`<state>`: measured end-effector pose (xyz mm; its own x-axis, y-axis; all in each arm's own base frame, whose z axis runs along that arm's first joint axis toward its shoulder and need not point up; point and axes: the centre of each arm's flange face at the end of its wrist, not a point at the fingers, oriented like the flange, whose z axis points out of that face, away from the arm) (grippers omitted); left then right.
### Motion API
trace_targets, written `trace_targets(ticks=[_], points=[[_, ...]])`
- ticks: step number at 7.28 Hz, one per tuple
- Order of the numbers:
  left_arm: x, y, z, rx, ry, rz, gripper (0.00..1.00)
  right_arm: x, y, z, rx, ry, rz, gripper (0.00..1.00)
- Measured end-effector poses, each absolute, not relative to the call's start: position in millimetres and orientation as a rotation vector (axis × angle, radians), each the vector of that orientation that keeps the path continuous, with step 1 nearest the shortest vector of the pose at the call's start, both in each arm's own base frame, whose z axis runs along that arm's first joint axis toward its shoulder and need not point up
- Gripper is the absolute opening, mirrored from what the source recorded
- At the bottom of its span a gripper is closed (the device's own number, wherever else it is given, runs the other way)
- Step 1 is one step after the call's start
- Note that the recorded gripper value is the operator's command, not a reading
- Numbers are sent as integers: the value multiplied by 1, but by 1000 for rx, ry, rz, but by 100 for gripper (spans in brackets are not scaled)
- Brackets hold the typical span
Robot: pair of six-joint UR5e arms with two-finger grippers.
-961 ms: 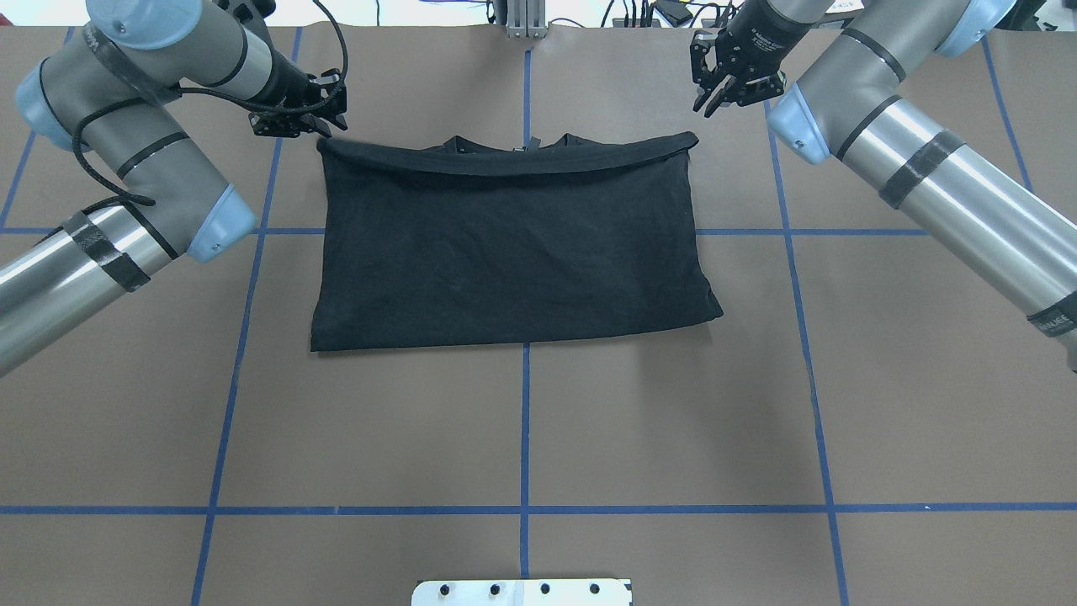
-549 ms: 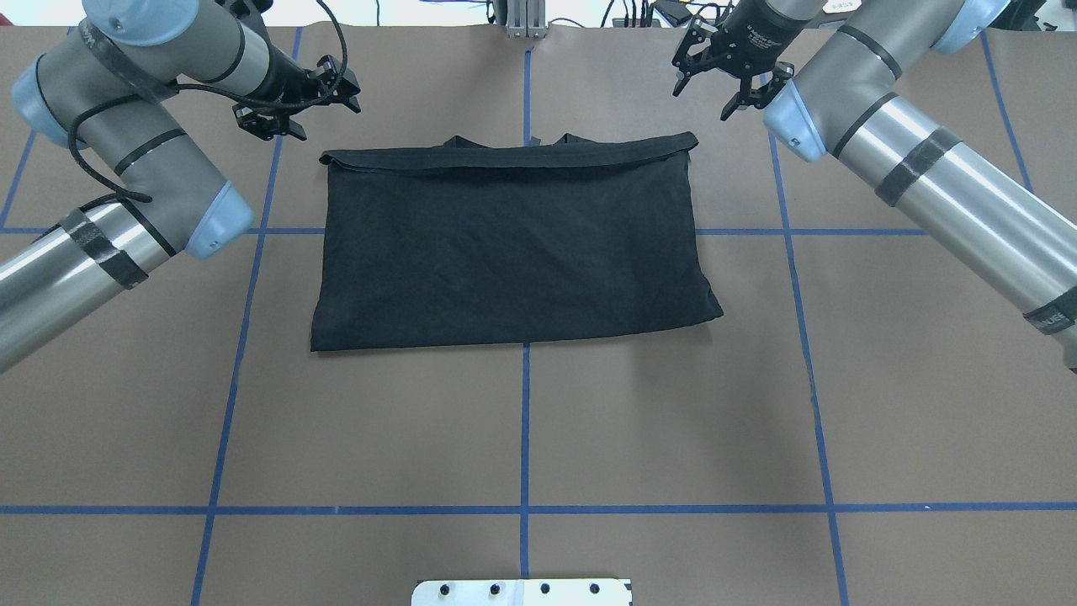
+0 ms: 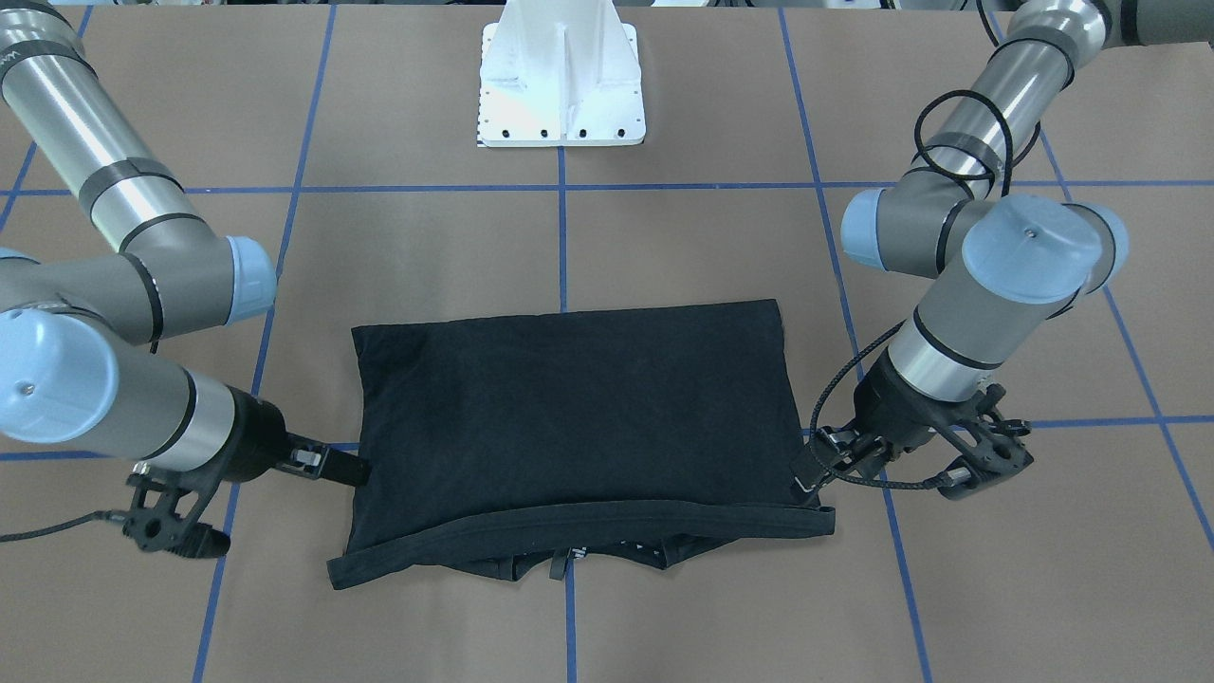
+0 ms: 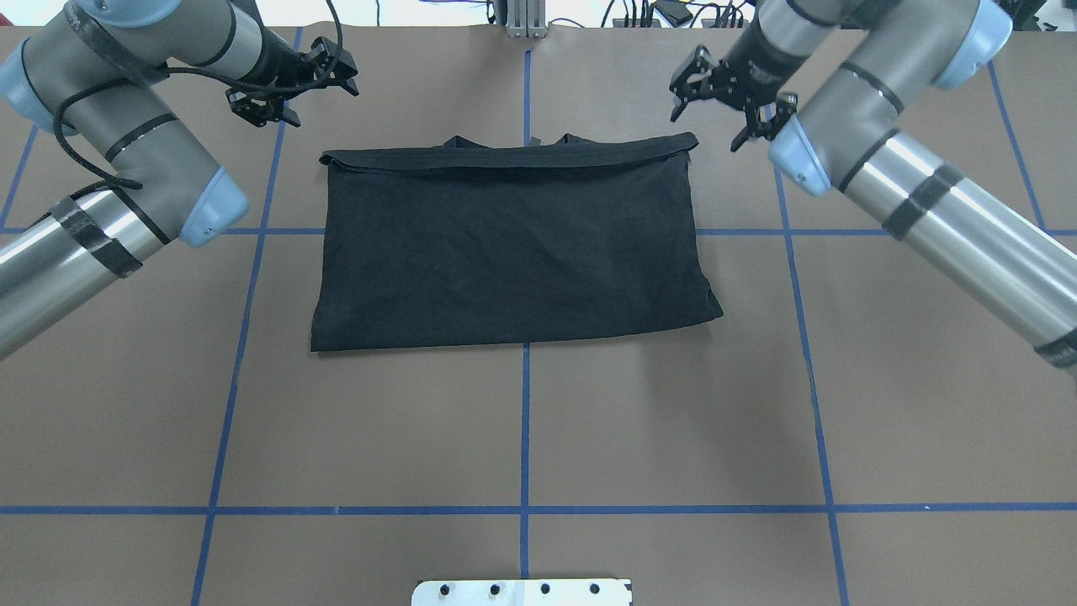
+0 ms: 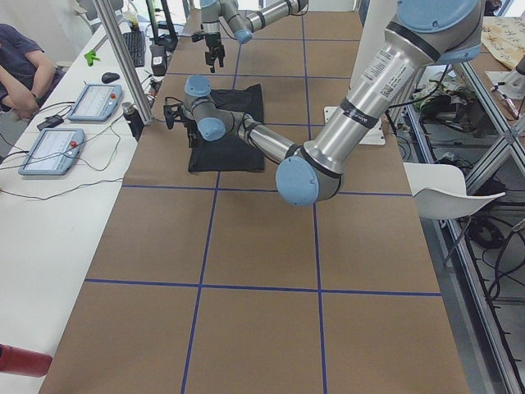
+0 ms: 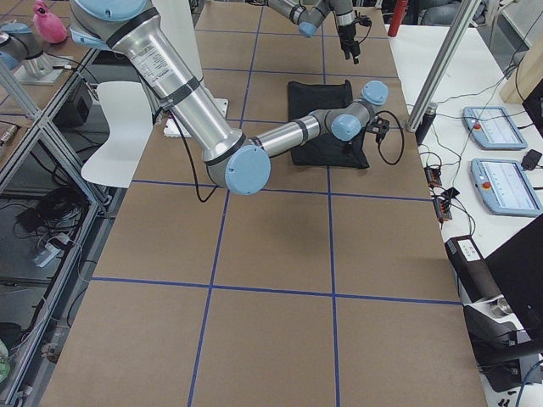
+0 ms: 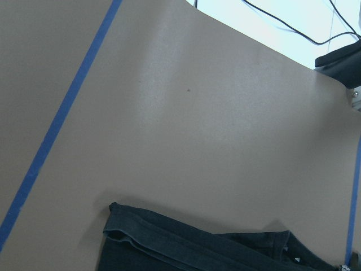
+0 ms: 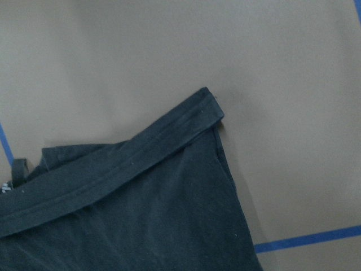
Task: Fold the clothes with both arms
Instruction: 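Move the right gripper down to the folded shirt's side edge and grasp it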
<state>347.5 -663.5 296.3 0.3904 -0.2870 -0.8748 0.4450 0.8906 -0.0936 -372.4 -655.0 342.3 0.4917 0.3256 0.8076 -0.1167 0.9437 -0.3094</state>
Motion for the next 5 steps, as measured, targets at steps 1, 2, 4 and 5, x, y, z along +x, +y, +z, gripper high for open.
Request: trace_targets(ticks=[1, 2, 4, 5], points=[[341, -661, 285, 168, 1073, -473, 100, -381, -628, 357, -238, -1020, 239, 99], [337, -657, 273, 169, 1072, -473, 100, -391, -599, 369, -252, -1017, 196, 99], [334, -653, 262, 173, 1077, -471, 100, -419, -554, 386, -280, -1001, 119, 99], [334, -653, 260, 174, 1078, -470, 100, -433, -539, 394, -290, -988, 92, 99]])
